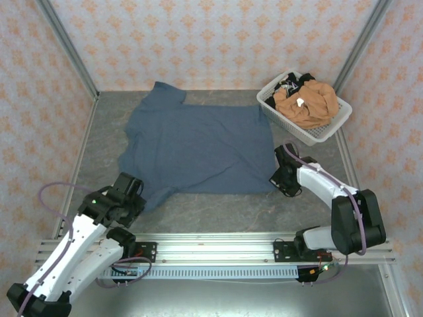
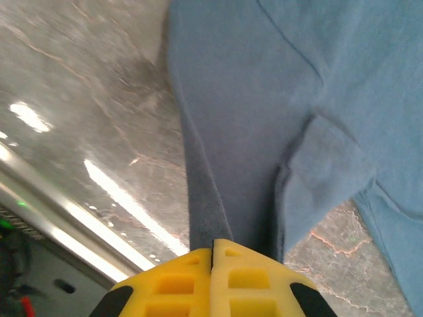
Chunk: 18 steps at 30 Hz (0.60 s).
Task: Fold and stack the t-shirts
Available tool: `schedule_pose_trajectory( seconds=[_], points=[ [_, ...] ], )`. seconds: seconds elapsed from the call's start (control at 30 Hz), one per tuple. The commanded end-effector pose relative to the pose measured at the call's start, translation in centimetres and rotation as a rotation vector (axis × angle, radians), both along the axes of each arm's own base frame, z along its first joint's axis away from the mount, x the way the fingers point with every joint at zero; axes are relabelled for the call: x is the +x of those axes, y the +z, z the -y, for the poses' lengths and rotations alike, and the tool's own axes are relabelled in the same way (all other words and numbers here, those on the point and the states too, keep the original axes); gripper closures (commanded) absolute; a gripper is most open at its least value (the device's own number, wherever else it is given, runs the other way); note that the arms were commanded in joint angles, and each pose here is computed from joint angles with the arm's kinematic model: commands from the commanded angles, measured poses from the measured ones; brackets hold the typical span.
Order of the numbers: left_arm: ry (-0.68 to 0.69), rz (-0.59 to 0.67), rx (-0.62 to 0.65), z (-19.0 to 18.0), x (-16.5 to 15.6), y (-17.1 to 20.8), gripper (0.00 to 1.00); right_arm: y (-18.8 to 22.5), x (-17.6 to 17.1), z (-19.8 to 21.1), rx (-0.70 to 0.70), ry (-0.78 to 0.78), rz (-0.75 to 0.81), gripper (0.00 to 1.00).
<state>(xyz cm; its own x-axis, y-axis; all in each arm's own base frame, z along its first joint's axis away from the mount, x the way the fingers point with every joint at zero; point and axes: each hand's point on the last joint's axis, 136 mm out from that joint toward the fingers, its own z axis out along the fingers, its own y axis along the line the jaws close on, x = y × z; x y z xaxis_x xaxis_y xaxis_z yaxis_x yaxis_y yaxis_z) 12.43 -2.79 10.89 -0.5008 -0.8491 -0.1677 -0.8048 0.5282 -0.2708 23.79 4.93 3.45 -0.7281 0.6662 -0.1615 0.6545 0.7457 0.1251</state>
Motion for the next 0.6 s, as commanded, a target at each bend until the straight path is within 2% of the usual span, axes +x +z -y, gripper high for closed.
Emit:
schedule_pose_trajectory(
  seconds=[0.0,0.17,0.27,0.47,0.57],
  points=[
    [0.047,-0.062,0.162,-3.4,-2.5,0.5,1.0,0.7,-0.2,1.3,-0.08,0.004,-0.017,1.0],
    [0.047,-0.131,0.135,-2.8,-3.4,-1.7,1.0,0.9,-1.0,2.1,-0.119,-0.005,-0.05,1.0],
    [0.025,-0.128,0.124,-2.3,-3.0,-2.5,1.0,0.8,-1.9,2.2,-0.117,-0.019,-0.069,1.0],
    [-0.108,-0.184,0.158,-1.3,-1.9,-3.7,1.0,-0.7,-3.3,1.9,-0.082,-0.028,-0.12,1.0],
    [-0.16,-0.182,0.224,-1.6,-1.1,-3.0,1.0,-0.7,-3.3,1.9,-0.079,-0.033,-0.131,1.0]
  ],
)
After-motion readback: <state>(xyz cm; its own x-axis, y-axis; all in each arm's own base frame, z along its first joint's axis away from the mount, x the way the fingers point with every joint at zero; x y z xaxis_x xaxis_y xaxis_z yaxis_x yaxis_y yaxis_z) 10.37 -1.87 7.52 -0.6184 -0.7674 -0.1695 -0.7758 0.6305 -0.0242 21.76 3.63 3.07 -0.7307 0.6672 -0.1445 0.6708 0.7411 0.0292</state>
